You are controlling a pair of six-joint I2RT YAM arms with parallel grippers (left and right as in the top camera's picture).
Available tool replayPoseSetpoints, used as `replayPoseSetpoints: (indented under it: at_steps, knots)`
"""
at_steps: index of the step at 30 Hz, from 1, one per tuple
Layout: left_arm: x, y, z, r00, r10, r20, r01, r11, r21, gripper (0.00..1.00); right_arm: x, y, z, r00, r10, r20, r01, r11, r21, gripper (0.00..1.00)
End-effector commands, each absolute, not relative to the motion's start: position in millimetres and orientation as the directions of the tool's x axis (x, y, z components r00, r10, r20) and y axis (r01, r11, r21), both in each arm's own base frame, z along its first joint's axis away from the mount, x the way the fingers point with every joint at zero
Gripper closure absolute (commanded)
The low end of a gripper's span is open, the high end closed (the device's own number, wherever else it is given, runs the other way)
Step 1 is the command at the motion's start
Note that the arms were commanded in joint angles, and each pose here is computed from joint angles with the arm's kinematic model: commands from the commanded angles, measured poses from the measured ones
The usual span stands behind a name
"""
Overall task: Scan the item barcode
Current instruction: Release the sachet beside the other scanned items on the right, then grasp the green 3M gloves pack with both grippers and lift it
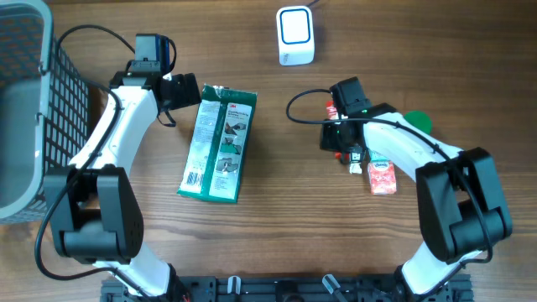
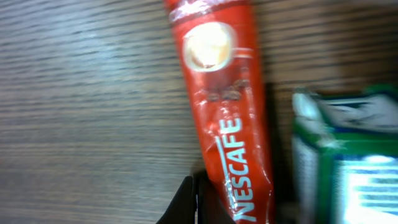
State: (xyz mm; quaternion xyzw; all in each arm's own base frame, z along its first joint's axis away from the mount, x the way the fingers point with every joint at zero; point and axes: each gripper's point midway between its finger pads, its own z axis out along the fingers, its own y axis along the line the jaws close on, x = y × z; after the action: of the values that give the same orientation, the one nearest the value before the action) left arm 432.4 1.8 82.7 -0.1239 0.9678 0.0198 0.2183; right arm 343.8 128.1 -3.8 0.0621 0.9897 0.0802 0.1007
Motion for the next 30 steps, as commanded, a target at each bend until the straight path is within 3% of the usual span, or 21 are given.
replayPoseSetpoints:
  at_steps: [1, 5, 8, 11, 16, 23, 30]
  knots:
    - [431.9, 5.9, 78.0, -0.88, -0.218, -0.422, -0.244, 0.97, 0.008, 0.0, 349.6, 117.2, 12.3, -0.965, 0.174, -0.195, 0.138, 0.973, 0.184, 0.92]
    - [431.9, 5.9, 78.0, -0.88, -0.218, -0.422, -0.244, 0.97, 0.008, 0.0, 352.9, 179.5, 71.2, -0.968, 0.076, -0.238, -0.052, 0.871, 0.489, 0.69]
    - [431.9, 5.9, 78.0, -0.88, -0.218, -0.422, -0.245, 0.97, 0.008, 0.0, 343.7, 221.3, 97.9, -0.96, -0.002, -0.28, -0.178, 0.776, 0.605, 0.55]
    - [431.9, 5.9, 78.0, -0.88, -0.218, -0.422, -0.245, 0.97, 0.008, 0.0, 333.6, 246.8, 93.5, -0.955, -0.04, -0.293, -0.214, 0.777, 0.592, 0.51]
    - [431.9, 5.9, 78.0, -0.88, -0.218, -0.422, -0.245, 0.97, 0.008, 0.0, 330.6, 263.6, 73.4, -0.939, 0.008, -0.345, -0.15, 0.89, 0.429, 0.46]
    - [431.9, 5.9, 78.0, -0.88, -0.218, -0.422, -0.245, 0.97, 0.008, 0.0, 314.7, 327.4, 51.5, -0.906, -0.097, -0.412, -0.29, 0.852, 0.436, 0.31]
    - [431.9, 5.9, 78.0, -0.88, -0.218, -0.422, -0.244, 0.97, 0.008, 0.0, 321.5, 338.8, 19.3, -0.905, -0.106, -0.413, -0.298, 0.85, 0.435, 0.19]
